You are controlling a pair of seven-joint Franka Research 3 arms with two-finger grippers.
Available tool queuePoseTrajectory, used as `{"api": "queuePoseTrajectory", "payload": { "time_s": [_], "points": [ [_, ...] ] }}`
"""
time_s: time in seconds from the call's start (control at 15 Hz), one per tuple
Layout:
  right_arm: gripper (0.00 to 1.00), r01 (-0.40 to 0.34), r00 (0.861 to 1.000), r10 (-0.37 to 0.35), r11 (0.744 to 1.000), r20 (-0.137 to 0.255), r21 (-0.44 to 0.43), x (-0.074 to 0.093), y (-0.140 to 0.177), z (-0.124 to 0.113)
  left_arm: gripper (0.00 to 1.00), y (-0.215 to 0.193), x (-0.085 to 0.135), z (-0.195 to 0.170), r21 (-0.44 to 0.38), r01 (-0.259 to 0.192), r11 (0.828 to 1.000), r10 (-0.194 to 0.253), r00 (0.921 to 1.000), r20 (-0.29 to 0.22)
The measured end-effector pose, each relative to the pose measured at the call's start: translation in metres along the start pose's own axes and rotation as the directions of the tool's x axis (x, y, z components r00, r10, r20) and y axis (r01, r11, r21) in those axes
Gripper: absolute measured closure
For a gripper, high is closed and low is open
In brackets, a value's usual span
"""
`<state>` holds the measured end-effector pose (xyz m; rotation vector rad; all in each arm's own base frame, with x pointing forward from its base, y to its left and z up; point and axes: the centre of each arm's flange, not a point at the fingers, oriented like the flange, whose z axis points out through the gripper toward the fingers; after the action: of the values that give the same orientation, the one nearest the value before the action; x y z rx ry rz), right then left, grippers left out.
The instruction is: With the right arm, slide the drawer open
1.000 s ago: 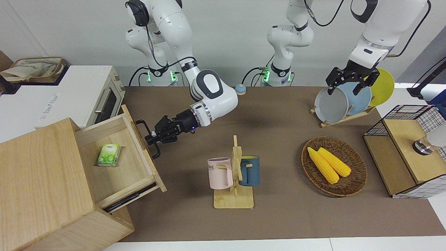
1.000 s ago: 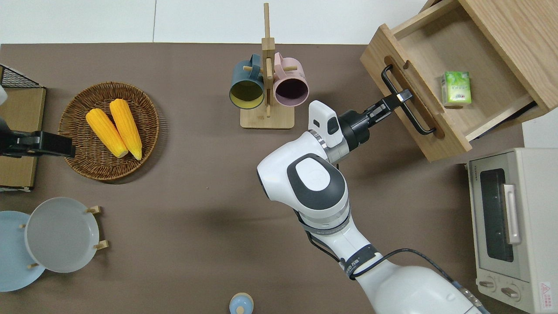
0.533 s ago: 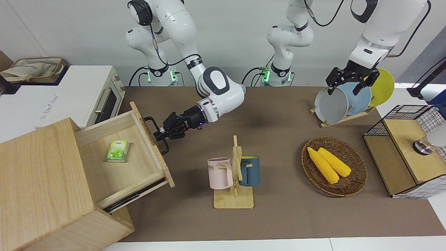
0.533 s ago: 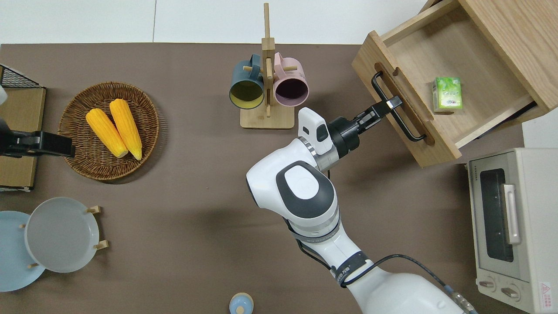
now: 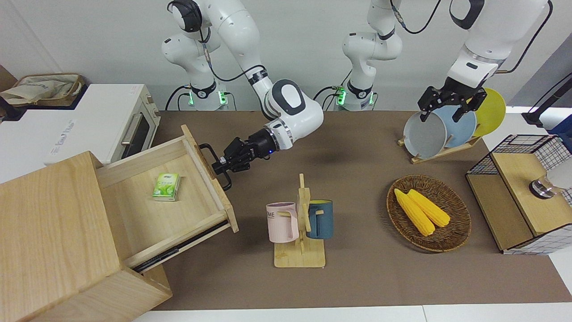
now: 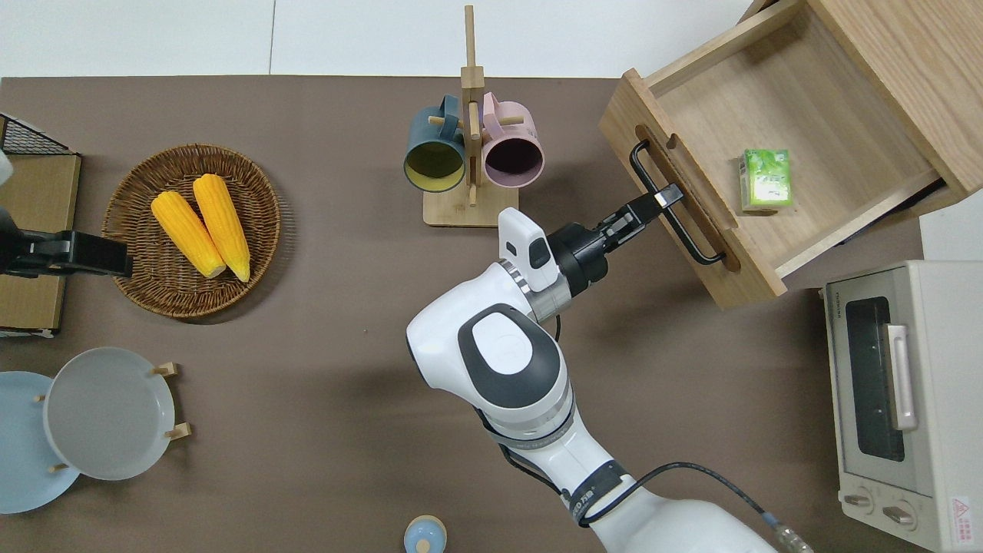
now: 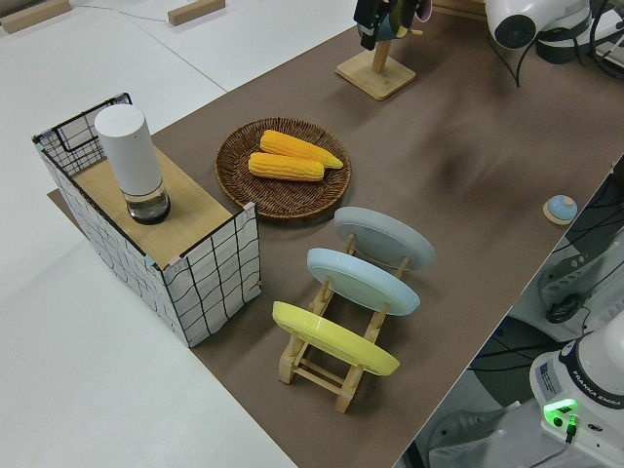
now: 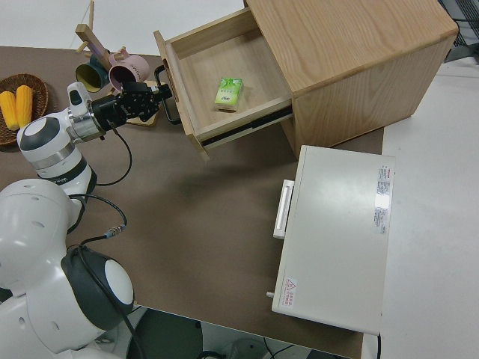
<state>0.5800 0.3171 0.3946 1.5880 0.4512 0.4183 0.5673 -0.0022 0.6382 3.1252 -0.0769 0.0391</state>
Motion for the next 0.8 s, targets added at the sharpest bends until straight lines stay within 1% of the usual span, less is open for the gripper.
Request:
{"api": "queuePoseTrajectory", "payload": {
  "time_s": [0.2,0.53,0.8],
  "points": [
    [0.82,0.008,1.0,-0.008,1.0,-0.01,0.0,0.0,-0.001,-0.01,0.0,0.0,0.0,0.0,0.0,0.0,1.0,0.0,1.0,0.0],
    [0.82,0.015,1.0,-0.015,1.0,-0.014,-0.012,-0.002,-0.005,-0.026,0.0,0.0,0.0,0.0,0.0,0.0,1.0,0.0,1.0,0.0],
    [0.82,0.017,1.0,-0.017,1.0,-0.014,-0.014,-0.002,-0.005,-0.028,0.0,0.0,0.0,0.0,0.0,0.0,1.0,0.0,1.0,0.0]
  ]
}}
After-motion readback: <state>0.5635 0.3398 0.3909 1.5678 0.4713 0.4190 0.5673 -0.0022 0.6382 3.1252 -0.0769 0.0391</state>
